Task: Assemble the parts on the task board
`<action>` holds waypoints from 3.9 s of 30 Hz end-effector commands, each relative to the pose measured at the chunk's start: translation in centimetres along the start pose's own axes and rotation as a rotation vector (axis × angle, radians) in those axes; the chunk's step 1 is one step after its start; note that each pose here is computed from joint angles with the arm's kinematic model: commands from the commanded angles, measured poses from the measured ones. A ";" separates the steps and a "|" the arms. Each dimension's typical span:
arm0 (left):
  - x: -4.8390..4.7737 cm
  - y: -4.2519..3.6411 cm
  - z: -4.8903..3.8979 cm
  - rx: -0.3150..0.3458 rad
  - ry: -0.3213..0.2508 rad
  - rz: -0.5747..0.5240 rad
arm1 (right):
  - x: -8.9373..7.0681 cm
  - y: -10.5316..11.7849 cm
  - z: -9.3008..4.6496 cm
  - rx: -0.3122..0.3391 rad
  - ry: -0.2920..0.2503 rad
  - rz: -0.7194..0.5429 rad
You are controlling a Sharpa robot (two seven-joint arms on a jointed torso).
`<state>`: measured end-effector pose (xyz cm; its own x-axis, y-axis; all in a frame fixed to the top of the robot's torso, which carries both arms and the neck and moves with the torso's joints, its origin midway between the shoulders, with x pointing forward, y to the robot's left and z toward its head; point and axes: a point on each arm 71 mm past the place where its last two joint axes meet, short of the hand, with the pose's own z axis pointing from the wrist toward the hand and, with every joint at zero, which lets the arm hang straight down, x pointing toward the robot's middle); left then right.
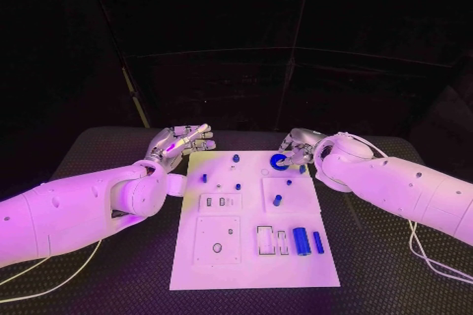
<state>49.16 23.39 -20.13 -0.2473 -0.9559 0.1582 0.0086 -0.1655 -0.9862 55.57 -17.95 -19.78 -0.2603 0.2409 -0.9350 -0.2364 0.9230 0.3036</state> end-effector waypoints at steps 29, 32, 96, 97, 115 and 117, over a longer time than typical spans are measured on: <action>0.27 -0.09 0.06 0.002 0.016 -0.009 | 0.5 0.1 0.1 -0.017 0.044 -0.055; 0.27 -0.09 0.06 0.002 0.016 -0.009 | 0.5 0.2 0.1 -0.020 0.041 -0.053; 0.56 -0.09 0.08 0.000 0.013 -0.006 | 3.8 13.1 0.3 -0.294 -0.056 -0.011; 0.54 -0.10 0.08 0.000 0.012 -0.006 | 3.8 13.1 0.3 -0.293 -0.055 -0.013; 0.53 -0.15 0.07 0.000 0.013 -0.006 | 4.5 12.8 1.0 -0.247 -0.001 -0.063; 0.54 -0.15 0.07 -0.001 0.013 -0.007 | 4.6 12.8 1.0 -0.245 0.005 -0.066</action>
<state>49.09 22.98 -20.08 -0.2542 -0.9536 0.1613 0.0009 -0.1670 -0.9860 52.35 -4.84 -20.30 -0.2277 0.2132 -0.9501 -0.4713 0.8297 0.2991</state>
